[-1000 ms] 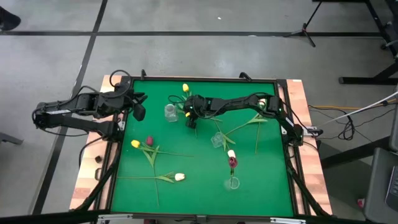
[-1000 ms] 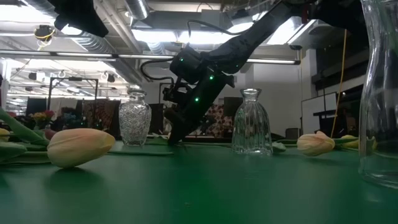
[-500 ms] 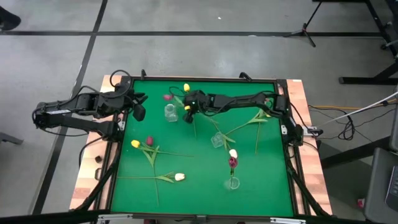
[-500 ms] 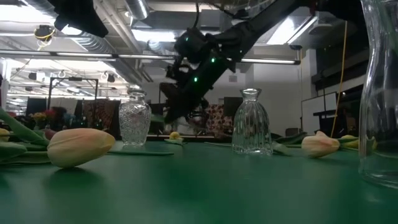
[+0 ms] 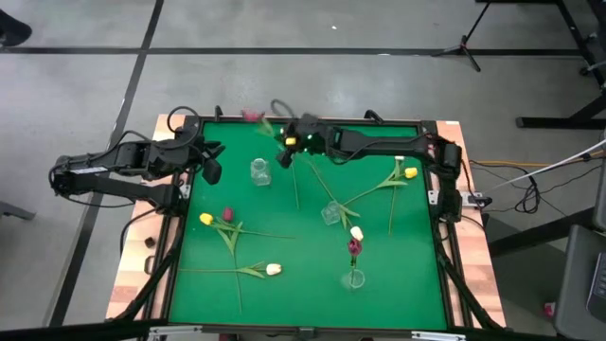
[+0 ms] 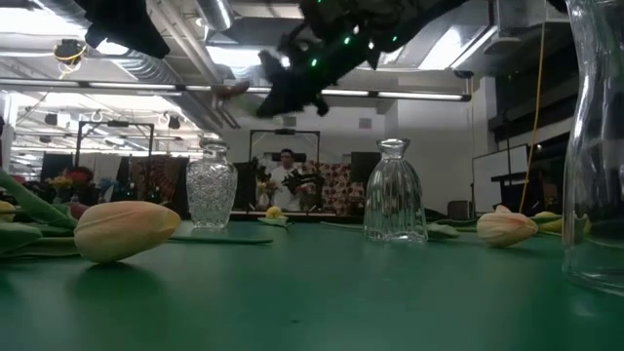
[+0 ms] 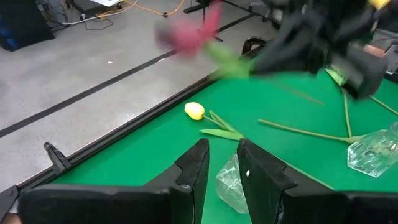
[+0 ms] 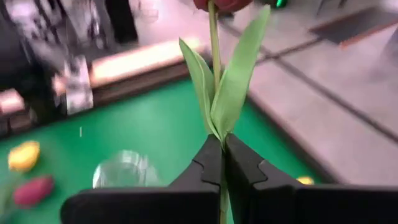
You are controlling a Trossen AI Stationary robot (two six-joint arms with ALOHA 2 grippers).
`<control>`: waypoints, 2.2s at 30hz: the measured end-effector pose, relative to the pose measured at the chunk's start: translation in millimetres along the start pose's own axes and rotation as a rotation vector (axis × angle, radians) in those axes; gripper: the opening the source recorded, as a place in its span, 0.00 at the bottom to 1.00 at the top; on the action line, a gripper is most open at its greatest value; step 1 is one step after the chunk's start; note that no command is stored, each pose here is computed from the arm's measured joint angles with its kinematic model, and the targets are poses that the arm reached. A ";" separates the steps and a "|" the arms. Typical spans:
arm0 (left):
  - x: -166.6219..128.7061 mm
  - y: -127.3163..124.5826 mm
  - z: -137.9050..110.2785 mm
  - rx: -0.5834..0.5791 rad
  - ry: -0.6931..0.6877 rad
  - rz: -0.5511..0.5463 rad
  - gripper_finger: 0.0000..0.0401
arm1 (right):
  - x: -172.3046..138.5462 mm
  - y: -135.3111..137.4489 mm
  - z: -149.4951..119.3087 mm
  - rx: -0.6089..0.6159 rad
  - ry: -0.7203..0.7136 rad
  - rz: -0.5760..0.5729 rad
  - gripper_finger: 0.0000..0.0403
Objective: Sort flowers into vase by color
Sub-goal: Put the top red tulip into the bottom right transparent vase
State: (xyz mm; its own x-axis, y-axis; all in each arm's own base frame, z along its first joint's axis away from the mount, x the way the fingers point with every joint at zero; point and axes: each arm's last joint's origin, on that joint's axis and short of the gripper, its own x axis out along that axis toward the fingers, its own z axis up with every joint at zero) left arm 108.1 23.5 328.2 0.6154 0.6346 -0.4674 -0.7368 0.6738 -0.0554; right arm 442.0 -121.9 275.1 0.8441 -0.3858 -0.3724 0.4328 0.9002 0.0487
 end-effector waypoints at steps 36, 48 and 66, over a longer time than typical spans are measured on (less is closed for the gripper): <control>-0.2 0.2 0.4 -0.016 -0.006 0.008 0.21 | -373.3 -53.1 13.8 0.011 -0.665 0.121 0.00; -0.2 0.7 0.5 -0.062 -0.012 0.019 0.21 | -364.4 -46.4 -65.1 0.128 -0.863 0.354 0.00; -0.3 2.3 1.4 -0.122 -0.047 0.078 0.21 | -358.8 29.5 -107.2 0.200 -0.907 0.562 0.00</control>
State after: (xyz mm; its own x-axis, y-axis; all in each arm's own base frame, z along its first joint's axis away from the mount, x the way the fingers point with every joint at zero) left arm 106.7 25.4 329.4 0.5656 0.7020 -0.4328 -0.8094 0.5730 -0.1284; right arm 118.0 64.7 310.8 0.8218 -0.0086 0.5697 -0.1138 0.9773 0.1789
